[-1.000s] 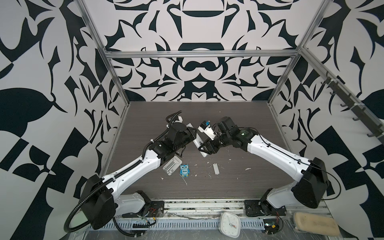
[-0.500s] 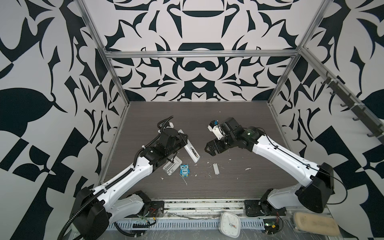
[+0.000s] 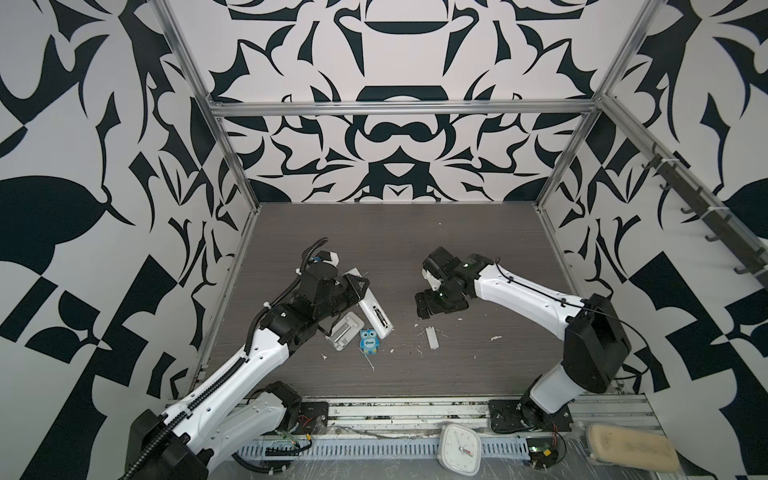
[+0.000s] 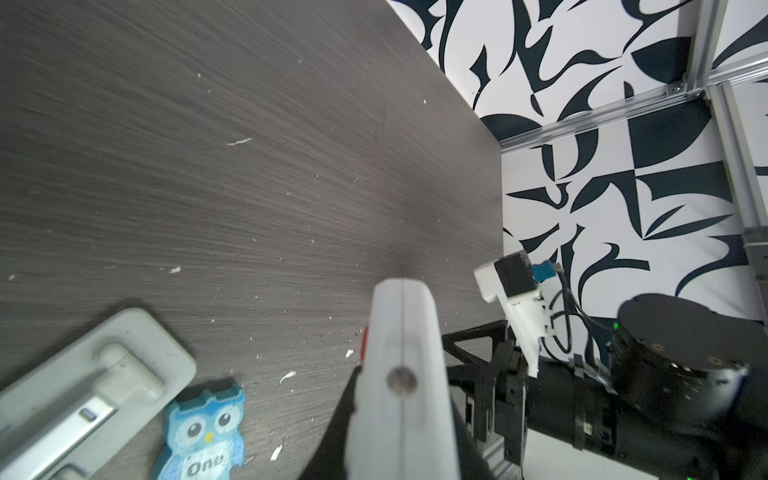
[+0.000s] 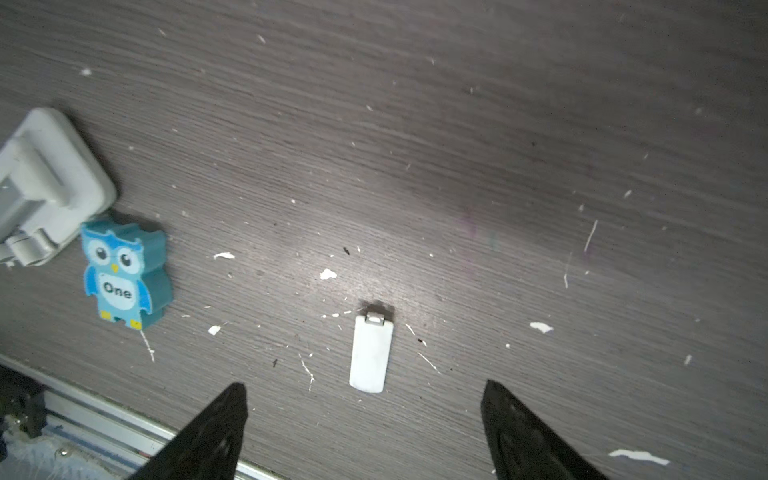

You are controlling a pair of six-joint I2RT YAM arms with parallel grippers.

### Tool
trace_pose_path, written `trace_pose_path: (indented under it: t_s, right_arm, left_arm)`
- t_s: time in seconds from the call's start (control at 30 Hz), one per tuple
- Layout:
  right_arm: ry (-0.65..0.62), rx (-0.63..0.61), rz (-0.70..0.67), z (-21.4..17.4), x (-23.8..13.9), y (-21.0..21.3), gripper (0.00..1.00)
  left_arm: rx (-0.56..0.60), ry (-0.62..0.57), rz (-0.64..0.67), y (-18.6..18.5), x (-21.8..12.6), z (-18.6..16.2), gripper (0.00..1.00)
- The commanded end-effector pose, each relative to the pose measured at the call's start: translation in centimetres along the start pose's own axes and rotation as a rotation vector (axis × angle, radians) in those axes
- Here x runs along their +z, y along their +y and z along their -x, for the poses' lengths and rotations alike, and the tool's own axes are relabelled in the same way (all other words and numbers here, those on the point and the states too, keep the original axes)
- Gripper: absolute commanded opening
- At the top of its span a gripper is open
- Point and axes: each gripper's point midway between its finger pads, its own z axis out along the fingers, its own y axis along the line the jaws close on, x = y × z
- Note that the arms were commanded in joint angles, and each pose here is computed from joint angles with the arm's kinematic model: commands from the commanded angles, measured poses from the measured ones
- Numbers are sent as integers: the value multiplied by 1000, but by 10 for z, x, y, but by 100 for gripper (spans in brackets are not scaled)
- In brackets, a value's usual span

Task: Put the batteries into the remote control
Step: 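Lower the right gripper onto the white battery cover on the table and close it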

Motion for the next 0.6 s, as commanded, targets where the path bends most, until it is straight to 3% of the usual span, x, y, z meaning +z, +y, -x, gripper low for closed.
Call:
trace_pose_path:
  t_s: [0.0, 0.57]
  right_arm:
    - [-18, 47, -34, 2, 3, -7, 87]
    - [91, 16, -75, -27, 61, -1, 85]
  left_arm:
    - [6, 46, -3, 4, -1, -11, 7]
    - [-6, 97, 16, 13, 5, -22, 8]
